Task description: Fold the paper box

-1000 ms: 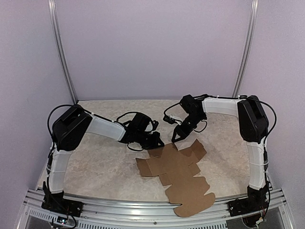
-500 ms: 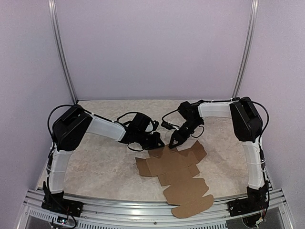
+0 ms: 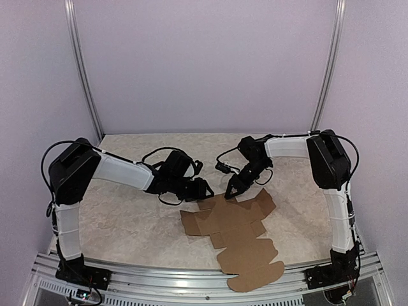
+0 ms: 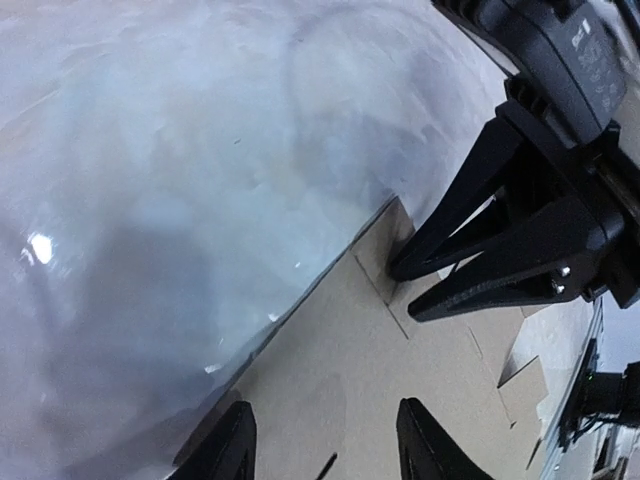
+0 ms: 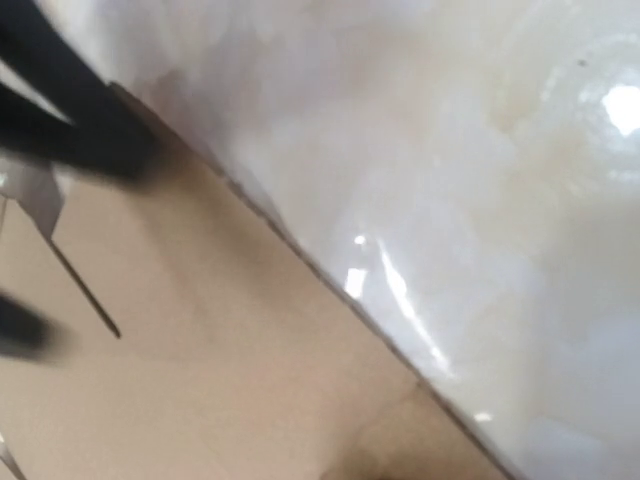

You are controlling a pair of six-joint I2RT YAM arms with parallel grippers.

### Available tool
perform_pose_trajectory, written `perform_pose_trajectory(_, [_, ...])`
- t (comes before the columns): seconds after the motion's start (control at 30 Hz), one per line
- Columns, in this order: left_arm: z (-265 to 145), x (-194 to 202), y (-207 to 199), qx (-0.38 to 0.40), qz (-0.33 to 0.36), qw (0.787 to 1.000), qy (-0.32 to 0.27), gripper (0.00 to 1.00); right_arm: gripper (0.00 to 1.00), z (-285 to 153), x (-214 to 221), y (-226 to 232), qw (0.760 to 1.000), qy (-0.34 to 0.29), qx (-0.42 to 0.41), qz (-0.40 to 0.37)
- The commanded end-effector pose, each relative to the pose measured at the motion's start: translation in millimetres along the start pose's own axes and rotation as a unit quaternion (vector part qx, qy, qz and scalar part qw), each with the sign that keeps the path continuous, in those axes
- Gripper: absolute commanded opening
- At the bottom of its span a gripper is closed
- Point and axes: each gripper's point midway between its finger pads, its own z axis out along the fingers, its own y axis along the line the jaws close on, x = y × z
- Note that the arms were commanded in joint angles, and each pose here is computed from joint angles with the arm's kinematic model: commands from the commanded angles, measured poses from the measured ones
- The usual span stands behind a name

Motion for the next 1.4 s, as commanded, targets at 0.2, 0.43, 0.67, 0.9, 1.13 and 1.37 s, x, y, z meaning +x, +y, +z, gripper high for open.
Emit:
perform_pose_trajectory(0.2, [-38, 32, 42, -0.080, -0.061, 0.994, 0.037, 0.56, 0.17, 44, 62, -36, 0.994, 0.095, 0.038, 0.049])
perform_pose_trajectory(0.43, [-34, 36, 61, -0.123, -0.037, 0.991, 0.049, 0.17, 0.15, 44, 64, -37, 0.993, 0.096, 0.041, 0.048])
perform_pose_trajectory(0.67, [-31, 39, 64, -0.156, -0.003, 0.985, 0.071, 0.03, 0.13, 50, 69, -39, 0.992, 0.103, 0.037, 0.054])
perform_pose_trajectory(0.9, [-14, 39, 53, -0.137, 0.020, 0.987, 0.076, 0.01, 0.12, 52, 73, -41, 0.992, 0.107, 0.036, 0.056])
perform_pose_trajectory(1.13, [-32, 12, 14, -0.104, 0.053, 0.993, 0.026, 0.01, 0.12, 54, 75, -42, 0.992, 0.109, 0.036, 0.058])
perform_pose_trajectory(1.37, [-44, -13, -26, -0.056, 0.073, 0.996, -0.012, 0.01, 0.12, 55, 77, -43, 0.991, 0.112, 0.037, 0.059])
